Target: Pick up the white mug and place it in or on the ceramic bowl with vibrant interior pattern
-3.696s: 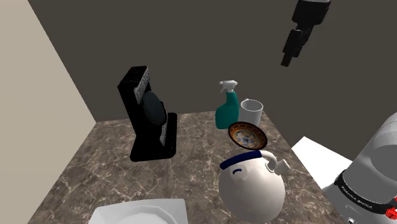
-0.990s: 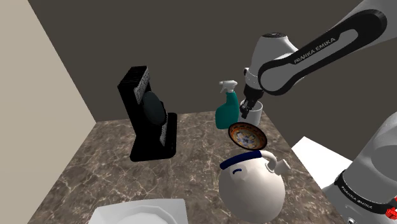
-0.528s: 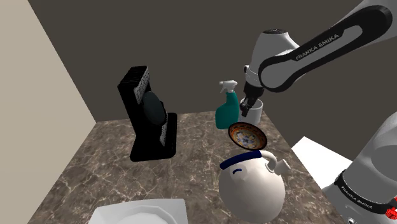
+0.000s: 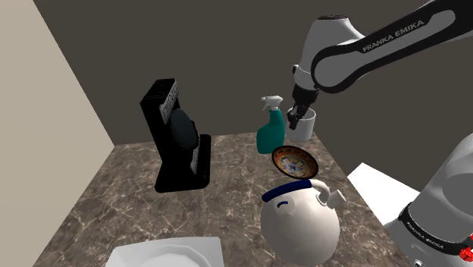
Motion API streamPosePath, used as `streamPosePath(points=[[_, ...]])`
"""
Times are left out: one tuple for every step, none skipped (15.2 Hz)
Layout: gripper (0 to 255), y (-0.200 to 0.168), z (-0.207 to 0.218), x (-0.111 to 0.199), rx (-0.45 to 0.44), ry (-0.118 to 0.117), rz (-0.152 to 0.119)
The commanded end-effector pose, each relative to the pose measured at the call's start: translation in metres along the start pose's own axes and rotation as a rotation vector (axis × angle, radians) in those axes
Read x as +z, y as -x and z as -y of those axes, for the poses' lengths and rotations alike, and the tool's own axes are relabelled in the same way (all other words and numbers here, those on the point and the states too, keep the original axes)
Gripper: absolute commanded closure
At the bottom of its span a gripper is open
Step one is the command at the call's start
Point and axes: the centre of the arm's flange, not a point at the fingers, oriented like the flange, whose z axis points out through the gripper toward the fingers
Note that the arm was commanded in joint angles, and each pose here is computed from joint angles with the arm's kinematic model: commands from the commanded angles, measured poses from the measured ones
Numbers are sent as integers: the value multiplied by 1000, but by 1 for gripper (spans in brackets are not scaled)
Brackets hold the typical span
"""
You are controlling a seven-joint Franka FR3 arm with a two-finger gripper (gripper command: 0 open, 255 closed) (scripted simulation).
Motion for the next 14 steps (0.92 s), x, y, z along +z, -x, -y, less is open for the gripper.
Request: streamPosePath(points=[[255, -2, -1, -9, 0, 0, 0], [255, -2, -1, -14, 0, 0, 0], [255, -3, -1, -20, 0, 0, 0], [255, -4, -1, -25, 0, 0, 0], [255, -5, -1, -30, 0, 0, 0], [255, -6, -1, -35, 0, 0, 0], [255, -7, -1, -40, 0, 0, 0], [255, -8, -1, -46, 0, 0, 0], [255, -8, -2, -51, 0, 0, 0], [255, -9, -2, -56, 0, 0, 0], [255, -10, -2, -61, 0, 0, 0], [255, -11, -2, -66, 0, 0, 0], [255, -7, 10, -70, 0, 0, 0], [255, -3, 22, -74, 0, 0, 0]])
